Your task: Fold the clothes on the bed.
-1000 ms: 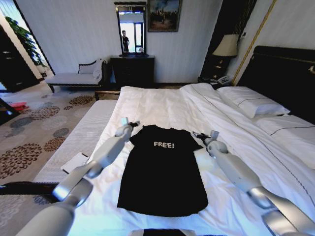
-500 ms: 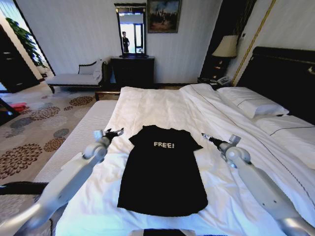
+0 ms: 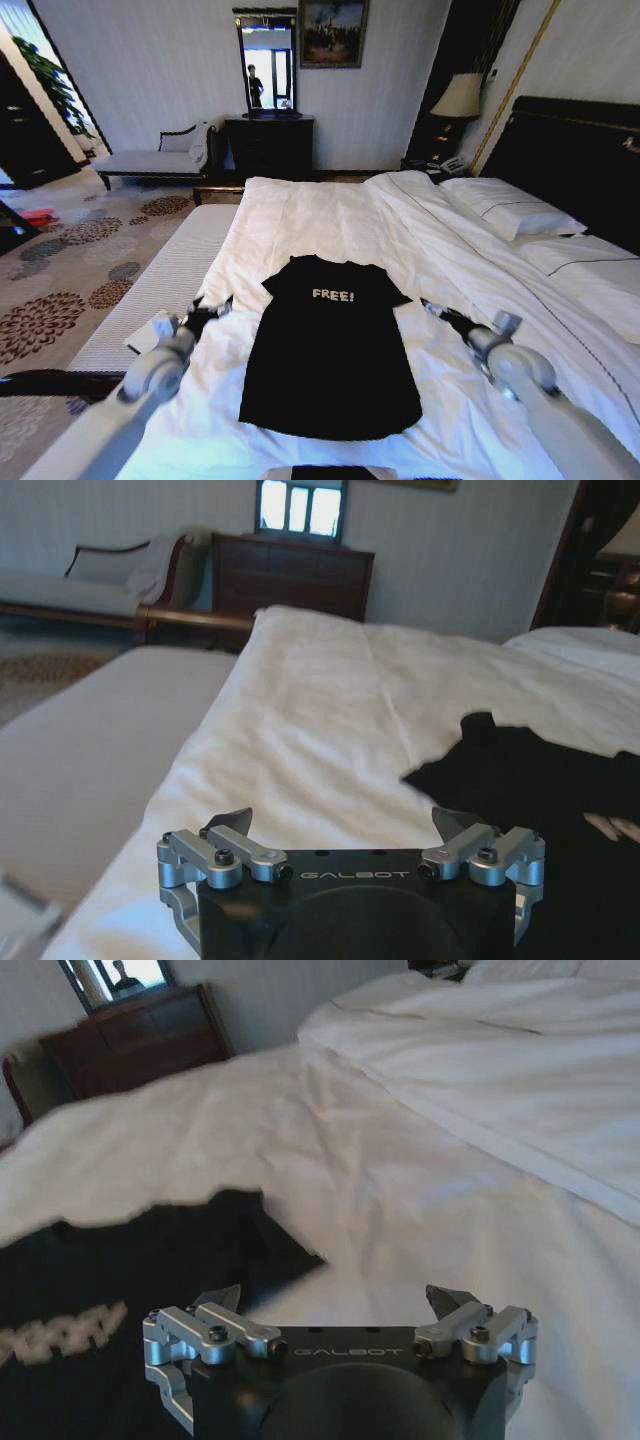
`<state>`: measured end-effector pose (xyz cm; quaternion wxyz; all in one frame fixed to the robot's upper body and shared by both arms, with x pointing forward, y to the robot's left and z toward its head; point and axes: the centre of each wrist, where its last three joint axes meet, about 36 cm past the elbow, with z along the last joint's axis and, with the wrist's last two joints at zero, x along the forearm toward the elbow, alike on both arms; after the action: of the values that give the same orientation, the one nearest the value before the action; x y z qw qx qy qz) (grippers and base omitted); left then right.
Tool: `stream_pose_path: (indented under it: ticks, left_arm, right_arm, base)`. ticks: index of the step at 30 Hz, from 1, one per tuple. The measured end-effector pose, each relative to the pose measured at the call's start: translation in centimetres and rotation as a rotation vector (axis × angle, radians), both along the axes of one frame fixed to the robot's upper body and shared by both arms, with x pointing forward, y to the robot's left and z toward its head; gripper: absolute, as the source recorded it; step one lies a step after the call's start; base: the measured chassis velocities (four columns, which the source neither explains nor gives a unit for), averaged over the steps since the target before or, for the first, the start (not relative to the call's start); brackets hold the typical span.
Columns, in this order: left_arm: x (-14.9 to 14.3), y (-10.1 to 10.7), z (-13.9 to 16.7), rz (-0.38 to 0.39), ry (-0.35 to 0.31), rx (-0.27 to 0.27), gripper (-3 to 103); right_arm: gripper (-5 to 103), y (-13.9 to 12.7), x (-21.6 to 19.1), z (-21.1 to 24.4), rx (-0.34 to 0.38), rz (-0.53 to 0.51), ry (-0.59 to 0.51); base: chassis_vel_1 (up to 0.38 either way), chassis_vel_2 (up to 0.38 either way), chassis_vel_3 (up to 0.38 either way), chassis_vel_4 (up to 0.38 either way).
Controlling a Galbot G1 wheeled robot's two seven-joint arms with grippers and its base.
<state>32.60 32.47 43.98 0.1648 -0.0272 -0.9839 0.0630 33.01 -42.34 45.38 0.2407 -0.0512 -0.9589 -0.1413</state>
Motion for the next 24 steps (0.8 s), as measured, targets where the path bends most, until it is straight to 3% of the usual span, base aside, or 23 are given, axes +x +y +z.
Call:
stream_pose_path:
  ticks: [11, 20, 24]
  left_arm:
    - [-7.3, -1.4, -0.4, 0.035, 0.077, -0.045, 100]
    - [-10.7, -1.9, -0.4, 0.026, 0.150, -0.071, 100]
    - [-11.7, -2.7, 0.0, 0.021, 0.181, -0.118, 100]
  right_arm:
    - [100, 0.7, -7.8, -1.8, 0.017, 0.002, 0.181]
    - [100, 1.5, -10.9, -2.9, 0.023, 0.022, 0.276]
    - [100, 2.2, -11.9, -2.7, 0.014, 0.042, 0.304]
  base:
    - [0.000, 0.000, 0.000, 0.000]
    - [0.000, 0.000, 0.000, 0.000]
    - [0.000, 0.000, 0.000, 0.000]
